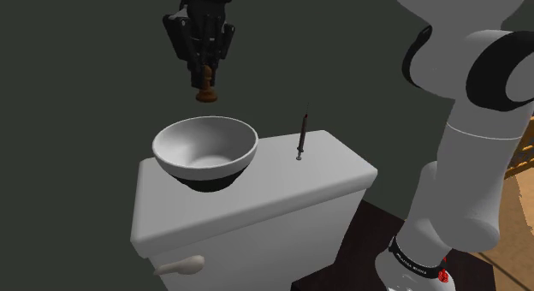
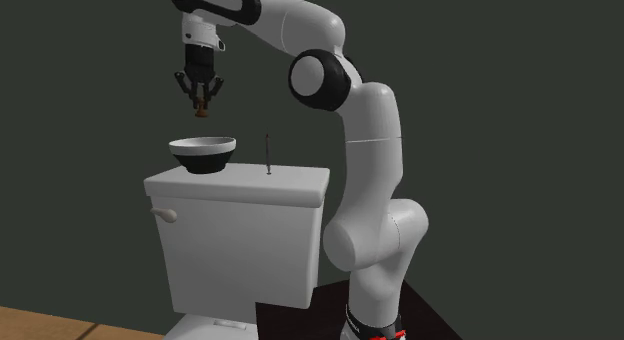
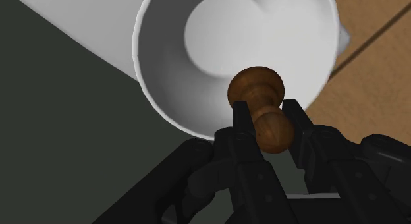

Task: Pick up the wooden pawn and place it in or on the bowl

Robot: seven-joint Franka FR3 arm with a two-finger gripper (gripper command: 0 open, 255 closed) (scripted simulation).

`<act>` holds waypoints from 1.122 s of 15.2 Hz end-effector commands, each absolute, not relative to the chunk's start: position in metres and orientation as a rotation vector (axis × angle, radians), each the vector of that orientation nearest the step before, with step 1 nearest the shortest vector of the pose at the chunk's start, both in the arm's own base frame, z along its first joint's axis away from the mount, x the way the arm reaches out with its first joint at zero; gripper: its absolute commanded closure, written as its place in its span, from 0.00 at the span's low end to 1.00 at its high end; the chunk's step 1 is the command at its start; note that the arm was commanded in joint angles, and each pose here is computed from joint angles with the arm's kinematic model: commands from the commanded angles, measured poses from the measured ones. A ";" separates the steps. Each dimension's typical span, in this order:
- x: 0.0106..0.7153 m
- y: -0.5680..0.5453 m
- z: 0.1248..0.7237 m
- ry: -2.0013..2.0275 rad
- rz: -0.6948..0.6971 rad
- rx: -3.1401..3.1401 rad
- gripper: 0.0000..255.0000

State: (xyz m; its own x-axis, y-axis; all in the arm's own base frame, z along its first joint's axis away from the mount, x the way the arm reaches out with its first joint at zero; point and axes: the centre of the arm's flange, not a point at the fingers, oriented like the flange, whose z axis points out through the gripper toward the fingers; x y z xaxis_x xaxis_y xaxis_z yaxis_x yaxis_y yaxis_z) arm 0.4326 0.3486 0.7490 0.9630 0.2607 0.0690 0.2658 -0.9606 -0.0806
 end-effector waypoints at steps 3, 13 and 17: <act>0.435 0.352 0.729 -0.405 -0.090 -3.023 1.00; 0.435 0.352 0.674 -0.405 -0.090 -3.023 1.00; 0.435 0.352 0.674 -0.405 -0.090 -3.023 1.00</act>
State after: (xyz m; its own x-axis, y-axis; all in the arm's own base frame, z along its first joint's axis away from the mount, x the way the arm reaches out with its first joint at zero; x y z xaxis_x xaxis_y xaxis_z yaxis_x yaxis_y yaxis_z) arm 0.4352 0.3521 0.6747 0.9631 0.2600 0.0700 0.2653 -0.9607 -0.0814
